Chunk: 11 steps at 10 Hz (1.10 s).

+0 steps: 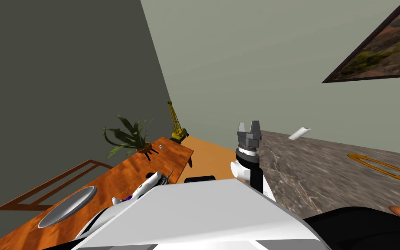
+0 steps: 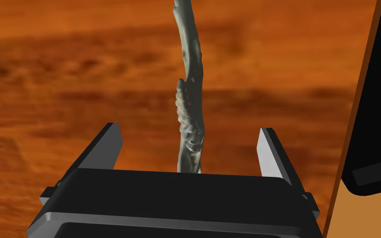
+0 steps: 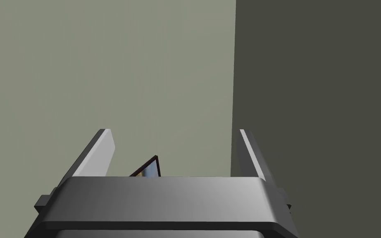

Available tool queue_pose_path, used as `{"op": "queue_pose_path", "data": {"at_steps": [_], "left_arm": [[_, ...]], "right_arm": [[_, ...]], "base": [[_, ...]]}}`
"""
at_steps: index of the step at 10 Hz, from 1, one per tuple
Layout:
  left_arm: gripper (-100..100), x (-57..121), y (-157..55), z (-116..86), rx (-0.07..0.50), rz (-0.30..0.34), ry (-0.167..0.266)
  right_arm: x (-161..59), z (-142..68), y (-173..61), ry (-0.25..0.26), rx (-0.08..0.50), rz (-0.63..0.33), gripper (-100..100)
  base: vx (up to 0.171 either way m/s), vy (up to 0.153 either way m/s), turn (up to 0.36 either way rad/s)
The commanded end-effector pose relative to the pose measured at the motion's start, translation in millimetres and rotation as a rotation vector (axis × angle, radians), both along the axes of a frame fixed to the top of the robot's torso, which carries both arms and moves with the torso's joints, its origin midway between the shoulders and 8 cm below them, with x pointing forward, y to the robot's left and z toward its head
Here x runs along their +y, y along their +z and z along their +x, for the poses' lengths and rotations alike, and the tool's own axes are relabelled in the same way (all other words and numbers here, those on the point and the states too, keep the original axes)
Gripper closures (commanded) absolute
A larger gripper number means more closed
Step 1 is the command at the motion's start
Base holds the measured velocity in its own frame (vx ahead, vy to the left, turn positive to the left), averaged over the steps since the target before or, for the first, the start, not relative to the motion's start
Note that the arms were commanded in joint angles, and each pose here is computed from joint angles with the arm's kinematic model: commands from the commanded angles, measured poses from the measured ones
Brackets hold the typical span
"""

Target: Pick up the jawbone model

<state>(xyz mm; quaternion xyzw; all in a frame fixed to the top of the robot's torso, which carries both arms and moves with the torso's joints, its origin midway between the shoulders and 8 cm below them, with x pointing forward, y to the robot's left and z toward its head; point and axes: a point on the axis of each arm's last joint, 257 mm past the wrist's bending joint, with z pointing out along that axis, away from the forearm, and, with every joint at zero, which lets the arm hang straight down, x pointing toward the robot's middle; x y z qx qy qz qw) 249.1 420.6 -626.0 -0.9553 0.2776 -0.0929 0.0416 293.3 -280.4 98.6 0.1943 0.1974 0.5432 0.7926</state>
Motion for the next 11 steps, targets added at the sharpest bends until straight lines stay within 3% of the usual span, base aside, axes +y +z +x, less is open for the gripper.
{"op": "queue_pose_path", "data": {"at_steps": [1, 3, 4, 5, 6, 9, 11], "left_arm": [[-100, -7.8, -4, -1, 0.005, -0.006, 0.0], [-100, -7.8, -4, -1, 0.005, -0.006, 0.0], [-100, -33.5, -9, 5, 0.004, -0.007, -0.04], [-100, -37.8, -20, -22, 0.061, -0.019, -0.048], [-100, -47.9, -11, 8, 0.004, -0.007, -0.067], [-100, -92.0, -16, 19, -0.008, -0.013, -0.134], [-100, -89.4, -16, 19, -0.006, -0.013, -0.129]], "right_arm": [[0, 0, 0, 0.0, 0.0, 0.0, 0], [0, 0, 0, 0.0, 0.0, 0.0, 0], [0, 0, 0, 0.0, 0.0, 0.0, 0], [0, 0, 0, 0.0, 0.0, 0.0, 0], [0, 0, 0, 0.0, 0.0, 0.0, 0], [0, 0, 0, 0.0, 0.0, 0.0, 0], [0, 0, 0, 0.0, 0.0, 0.0, 0]], "base": [[0.036, 0.052, 0.04], [0.012, 0.007, -0.027], [0.049, 0.036, 0.307], [0.062, 0.049, 0.154], [0.043, 0.073, 0.143], [0.064, 0.073, 0.218], [0.037, 0.031, 0.038]]}}
